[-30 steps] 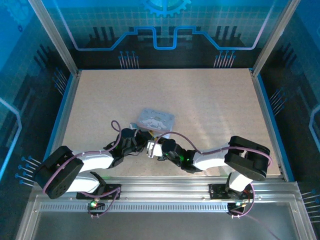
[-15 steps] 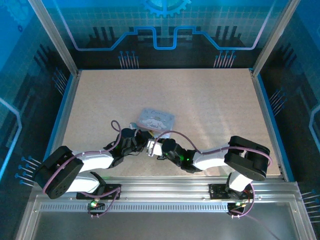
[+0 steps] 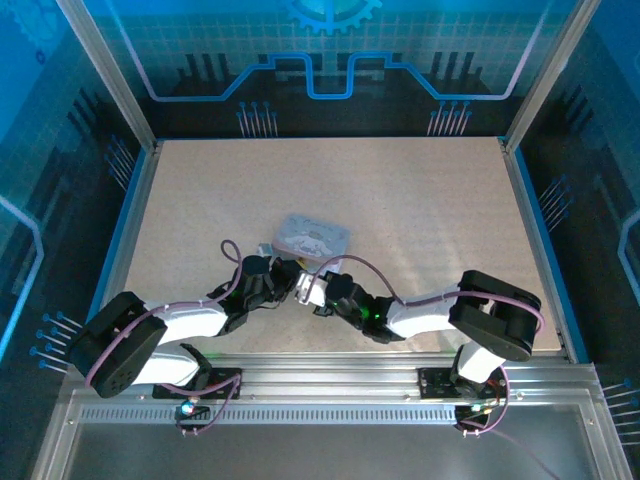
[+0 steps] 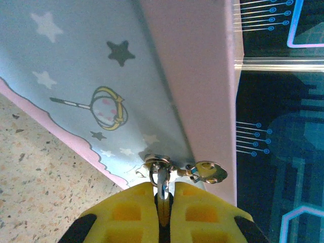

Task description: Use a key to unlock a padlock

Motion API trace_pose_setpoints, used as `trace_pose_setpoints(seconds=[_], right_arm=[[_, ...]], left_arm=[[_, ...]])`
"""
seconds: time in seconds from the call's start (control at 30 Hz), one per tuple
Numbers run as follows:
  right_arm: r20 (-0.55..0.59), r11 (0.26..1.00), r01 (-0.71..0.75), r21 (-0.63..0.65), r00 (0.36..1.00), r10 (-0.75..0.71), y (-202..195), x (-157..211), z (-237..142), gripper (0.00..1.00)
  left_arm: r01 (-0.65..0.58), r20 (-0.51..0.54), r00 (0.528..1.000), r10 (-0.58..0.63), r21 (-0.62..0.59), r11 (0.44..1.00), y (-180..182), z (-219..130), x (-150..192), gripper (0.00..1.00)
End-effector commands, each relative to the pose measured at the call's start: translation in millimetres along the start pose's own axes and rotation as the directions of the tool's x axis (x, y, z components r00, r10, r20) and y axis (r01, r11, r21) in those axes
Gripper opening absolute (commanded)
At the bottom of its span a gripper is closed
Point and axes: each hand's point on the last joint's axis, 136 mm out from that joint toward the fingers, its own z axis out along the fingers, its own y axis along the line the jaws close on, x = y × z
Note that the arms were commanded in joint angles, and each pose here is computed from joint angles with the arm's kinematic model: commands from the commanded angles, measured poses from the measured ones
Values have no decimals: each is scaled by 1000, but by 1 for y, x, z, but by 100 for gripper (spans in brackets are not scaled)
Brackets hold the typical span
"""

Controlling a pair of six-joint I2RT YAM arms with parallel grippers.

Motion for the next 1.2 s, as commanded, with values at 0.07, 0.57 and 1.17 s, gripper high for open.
trace_pose_setpoints(seconds=[0.07,0.57,1.17], right_arm=[[57,972,-234,37,971,232,-29,-11,-3,0],[-1,909,-416,-33,909,416,-27,4,3,0],[-200,719,-666,-199,746,636,-16,27,-5,0]], left_arm=[[-16,-18,1000,17,58,998,-21,-1,7,7],[-28,-13,1000,29,38,999,-16,3,7,20],[-163,79,981,175,-132,978,4,-23,-17,65]])
